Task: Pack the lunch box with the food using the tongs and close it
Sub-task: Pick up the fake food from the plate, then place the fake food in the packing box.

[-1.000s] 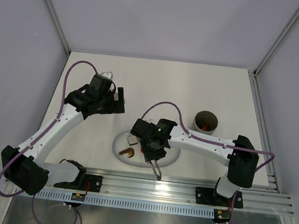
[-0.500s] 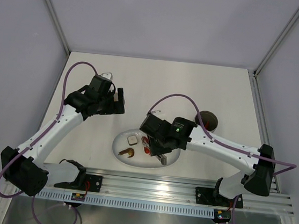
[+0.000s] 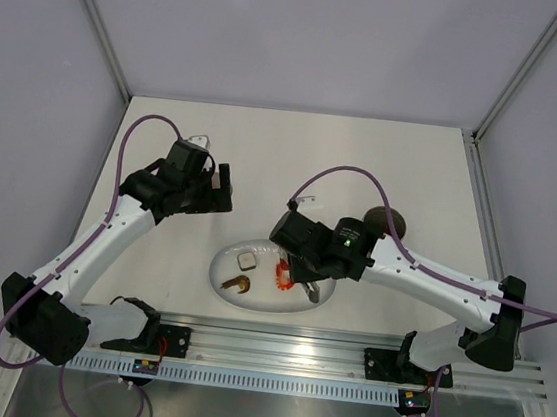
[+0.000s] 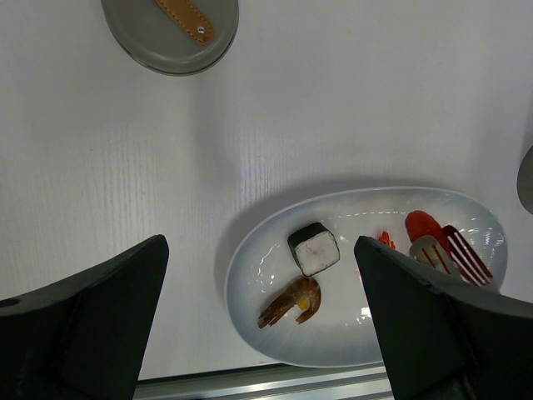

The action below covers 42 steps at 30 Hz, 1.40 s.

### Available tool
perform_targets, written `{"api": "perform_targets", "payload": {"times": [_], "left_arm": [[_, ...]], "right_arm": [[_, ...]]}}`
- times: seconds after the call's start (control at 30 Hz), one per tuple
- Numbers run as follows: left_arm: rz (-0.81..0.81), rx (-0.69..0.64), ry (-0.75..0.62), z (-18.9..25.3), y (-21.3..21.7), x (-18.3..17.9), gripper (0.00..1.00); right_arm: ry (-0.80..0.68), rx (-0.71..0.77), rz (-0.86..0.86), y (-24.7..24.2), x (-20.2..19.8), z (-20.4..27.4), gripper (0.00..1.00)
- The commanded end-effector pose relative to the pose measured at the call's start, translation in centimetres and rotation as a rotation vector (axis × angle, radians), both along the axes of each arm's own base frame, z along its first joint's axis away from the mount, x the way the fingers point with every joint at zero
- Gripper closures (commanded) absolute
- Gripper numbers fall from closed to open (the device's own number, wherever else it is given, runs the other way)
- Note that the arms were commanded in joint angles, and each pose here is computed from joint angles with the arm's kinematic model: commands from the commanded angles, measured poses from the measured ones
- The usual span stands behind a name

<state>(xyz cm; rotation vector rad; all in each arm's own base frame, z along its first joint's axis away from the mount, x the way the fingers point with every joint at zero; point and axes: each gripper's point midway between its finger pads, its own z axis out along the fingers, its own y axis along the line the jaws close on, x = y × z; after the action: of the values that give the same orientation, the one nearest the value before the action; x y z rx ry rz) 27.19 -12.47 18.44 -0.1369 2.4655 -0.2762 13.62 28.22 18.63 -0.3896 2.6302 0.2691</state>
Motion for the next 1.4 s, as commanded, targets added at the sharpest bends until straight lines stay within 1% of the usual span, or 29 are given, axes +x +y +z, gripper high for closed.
{"api": "perform_targets", "payload": {"times": [0.0,0.03,0.1,0.17,0.2,0.23,0.3,0.33,0.47,0.53,0.57,0.63,0.77,0.9,0.97,1.03,1.1,1.3,1.37], "left_arm": [[0.003,-0.027,-0.049,1.5,-0.3,0.7,0.01],[0.003,-0.026,-0.048,1.4,-0.3,0.8,0.01],[0.003,-0.029,-0.046,1.4,-0.4,0.8,0.01],[-0.001,-0.03,-0.046,1.4,-0.4,0.8,0.01],[0.001,-0.032,-0.047,1.5,-0.4,0.9,0.01],[0.0,-0.033,-0.048,1.5,-0.5,0.9,0.01],[-0.004,-0.032,-0.05,1.6,-0.5,0.9,0.01],[-0.003,-0.032,-0.05,1.6,-0.5,1.0,0.01],[-0.004,-0.034,-0.046,1.4,-0.6,1.0,0.01],[-0.005,-0.041,-0.045,1.4,-0.7,1.0,0.01],[-0.008,-0.042,-0.044,1.4,-0.8,1.0,0.01],[-0.006,-0.042,-0.044,1.4,-0.7,1.0,0.01],[-0.008,-0.043,-0.042,1.3,-0.8,1.0,0.01],[-0.012,-0.053,-0.037,1.2,-1.0,1.0,0.01],[-0.013,-0.055,-0.033,1.1,-1.1,1.0,0.01],[-0.014,-0.057,-0.034,1.2,-1.1,1.0,0.01],[-0.015,-0.059,-0.035,1.2,-1.2,1.1,0.01],[-0.015,-0.059,-0.035,1.3,-1.2,1.2,0.01],[-0.014,-0.056,-0.032,1.2,-1.1,1.1,0.01]], "right_arm": [[-0.143,0.069,-0.085,-1.6,1.7,5.1,0.9],[-0.17,0.04,-0.108,-2.6,2.0,5.5,0.9],[-0.198,0.051,-0.142,-3.6,2.5,6.8,0.9],[-0.23,0.016,-0.18,-5.3,2.9,7.3,0.91],[-0.239,0.022,-0.212,-6.0,3.0,7.8,0.91],[-0.255,-0.017,-0.24,-7.4,3.2,7.9,0.91],[-0.266,-0.024,-0.28,-8.8,3.1,8.3,0.91],[-0.279,-0.05,-0.305,-10.0,3.2,8.4,0.91],[-0.302,-0.051,-0.387,-13.0,2.9,9.3,0.91],[-0.32,-0.09,-0.421,-14.8,2.7,9.5,0.9],[-0.323,-0.077,-0.445,-15.4,2.6,9.7,0.9],[-0.337,-0.084,-0.462,-16.3,2.4,9.8,0.9],[-0.354,-0.044,-0.494,-17.6,2.1,10.0,0.9],[-0.381,-0.035,-0.483,-18.3,2.1,9.5,0.91],[-0.39,-0.049,-0.499,-18.8,2.1,9.2,0.91],[-0.391,-0.094,-0.501,-19.5,2.0,8.8,0.9],[-0.373,-0.114,-0.503,-19.6,1.9,8.0,0.9],[-0.343,-0.151,-0.538,-20.3,1.6,6.4,0.9],[-0.343,-0.143,-0.561,-20.7,1.6,6.2,0.9]]}}
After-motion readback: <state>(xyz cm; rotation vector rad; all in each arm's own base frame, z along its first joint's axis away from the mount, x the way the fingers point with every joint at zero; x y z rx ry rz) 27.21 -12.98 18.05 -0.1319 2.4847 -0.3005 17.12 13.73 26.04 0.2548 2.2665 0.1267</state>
